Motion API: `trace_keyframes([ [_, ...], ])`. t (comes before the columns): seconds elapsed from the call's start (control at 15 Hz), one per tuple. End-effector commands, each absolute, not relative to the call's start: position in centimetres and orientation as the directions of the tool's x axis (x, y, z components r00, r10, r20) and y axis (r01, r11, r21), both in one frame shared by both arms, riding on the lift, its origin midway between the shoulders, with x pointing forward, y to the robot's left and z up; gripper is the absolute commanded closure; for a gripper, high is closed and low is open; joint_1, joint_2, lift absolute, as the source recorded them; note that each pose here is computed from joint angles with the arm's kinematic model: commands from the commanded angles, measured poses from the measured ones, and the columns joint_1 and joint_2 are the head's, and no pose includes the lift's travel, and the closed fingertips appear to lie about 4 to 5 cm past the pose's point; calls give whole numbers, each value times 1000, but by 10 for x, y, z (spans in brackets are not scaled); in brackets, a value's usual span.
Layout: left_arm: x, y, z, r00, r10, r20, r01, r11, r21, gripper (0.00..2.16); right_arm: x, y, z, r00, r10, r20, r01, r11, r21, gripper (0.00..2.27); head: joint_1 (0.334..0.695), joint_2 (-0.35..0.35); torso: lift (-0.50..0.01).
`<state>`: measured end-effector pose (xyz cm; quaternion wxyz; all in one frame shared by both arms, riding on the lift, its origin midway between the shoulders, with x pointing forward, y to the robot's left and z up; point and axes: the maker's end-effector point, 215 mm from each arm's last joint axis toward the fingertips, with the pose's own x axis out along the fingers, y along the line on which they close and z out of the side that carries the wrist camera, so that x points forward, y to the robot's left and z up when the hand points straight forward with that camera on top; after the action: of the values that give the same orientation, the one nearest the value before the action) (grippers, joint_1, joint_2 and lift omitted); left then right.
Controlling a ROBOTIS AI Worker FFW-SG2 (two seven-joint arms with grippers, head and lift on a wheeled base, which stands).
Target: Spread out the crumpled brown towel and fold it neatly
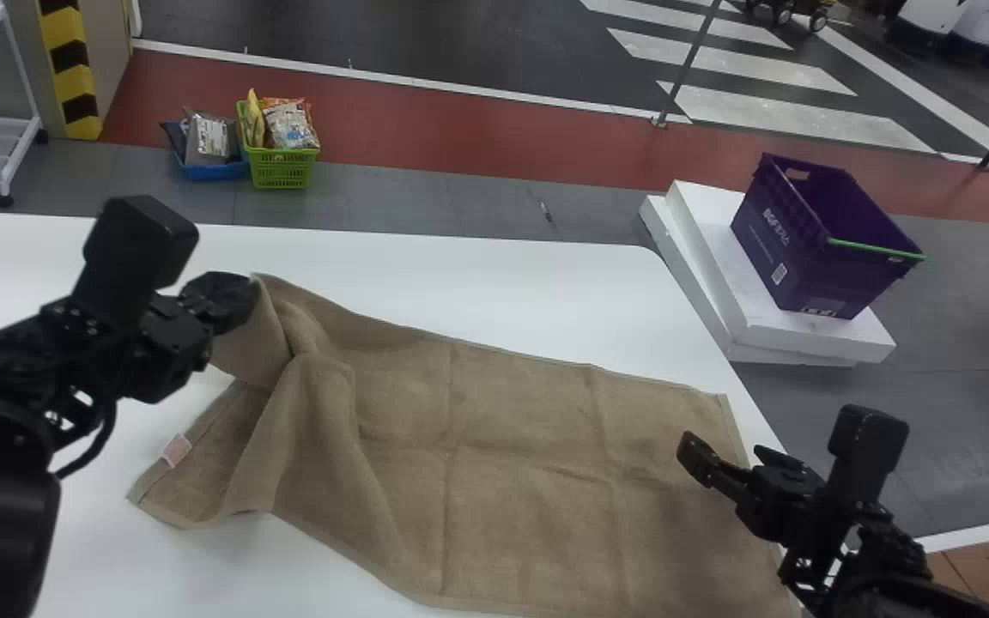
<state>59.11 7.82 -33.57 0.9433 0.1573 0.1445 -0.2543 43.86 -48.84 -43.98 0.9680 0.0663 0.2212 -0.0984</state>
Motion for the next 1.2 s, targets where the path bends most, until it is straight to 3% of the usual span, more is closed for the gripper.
trace_keyframes([
  [0.0, 626, 115, -320, 864, -376, -336, 463, 854, 235, 1760, 441, -483, -443, 885, -152, -439, 209, 974, 85, 63, 695, -350, -128],
  [0.27, 647, 132, -325, 877, -340, -340, 439, 856, 274, 1747, 448, -466, -445, 891, -121, -438, 175, 981, 85, 66, 695, -346, -128],
  [0.33, 648, 131, -332, 880, -335, -336, 434, 855, 284, 1524, 450, -460, -446, 892, -109, -439, 164, 983, 88, 66, 695, -336, -128],
  [0.47, 643, 129, -344, 889, -321, -325, 420, 855, 304, 12, 451, -456, -446, 893, -102, -438, 156, 984, 88, 70, 695, -317, -128],
  [0.6, 634, 142, -357, 899, -285, -334, 388, 871, 301, -1, 450, -457, -447, 892, -104, -439, 157, 984, 87, 70, 695, -313, -128],
  [1.13, 589, 174, -334, 915, -269, -302, 358, 885, 298, 60, 465, -440, -453, 903, -73, -424, 126, 987, 97, 73, 695, -284, -128],
])
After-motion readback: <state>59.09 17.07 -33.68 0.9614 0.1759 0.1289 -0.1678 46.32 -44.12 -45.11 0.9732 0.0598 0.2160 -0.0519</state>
